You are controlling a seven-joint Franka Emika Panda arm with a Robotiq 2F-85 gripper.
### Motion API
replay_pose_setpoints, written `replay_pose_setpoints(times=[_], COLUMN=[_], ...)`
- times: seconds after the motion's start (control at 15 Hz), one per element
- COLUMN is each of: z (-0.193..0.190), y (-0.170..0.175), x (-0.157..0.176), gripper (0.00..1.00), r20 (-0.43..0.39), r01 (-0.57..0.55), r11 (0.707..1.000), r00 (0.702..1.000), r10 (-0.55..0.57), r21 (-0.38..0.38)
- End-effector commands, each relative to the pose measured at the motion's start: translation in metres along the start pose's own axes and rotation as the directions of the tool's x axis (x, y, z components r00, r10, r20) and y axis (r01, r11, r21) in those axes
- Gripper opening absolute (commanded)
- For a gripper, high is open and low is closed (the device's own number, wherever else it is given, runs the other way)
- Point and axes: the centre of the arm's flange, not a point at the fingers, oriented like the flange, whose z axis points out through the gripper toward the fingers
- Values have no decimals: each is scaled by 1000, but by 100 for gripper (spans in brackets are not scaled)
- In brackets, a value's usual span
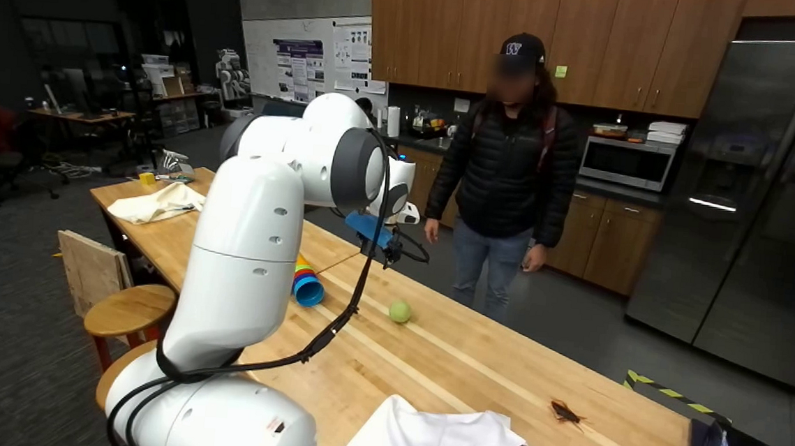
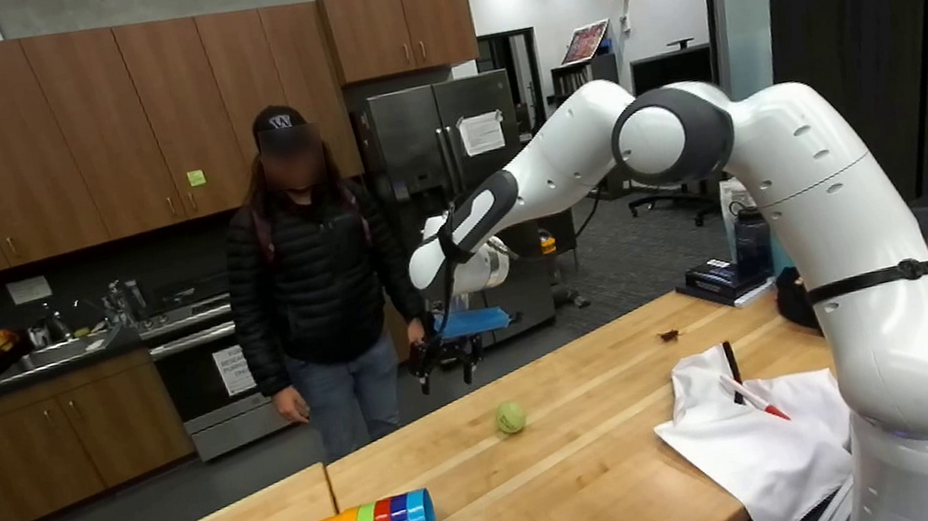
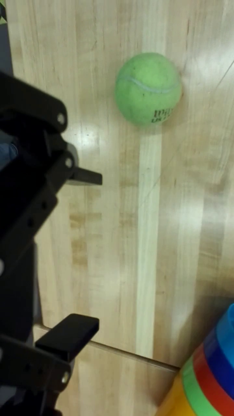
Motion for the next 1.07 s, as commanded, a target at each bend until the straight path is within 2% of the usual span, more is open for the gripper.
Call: replay_pose_setpoints(times=[0.0,0.13,0.2,0.33,0.53,0.67,0.87,0.93,1.0], z=[-27,-33,-36,-39,-41,-43,-43,-31,-31], y=[-13,-20,-24,-29,-25,-17,-6,-16,-11], x=[-2,0,0,-4,-11,-14,-12,-11,-11], gripper=[100,100,100,100,100,100,100,100,100], r20=[-107,-55,-48,-28,16,42,81,57,71], r01=[-93,-69,-57,-23,178,273,410,347,375], r11=[996,992,989,990,974,944,882,918,904], r00=[990,996,997,999,983,958,896,930,916], r10=[92,75,64,27,-182,-285,-437,-363,-395], r21=[-4,108,136,137,142,184,232,193,204])
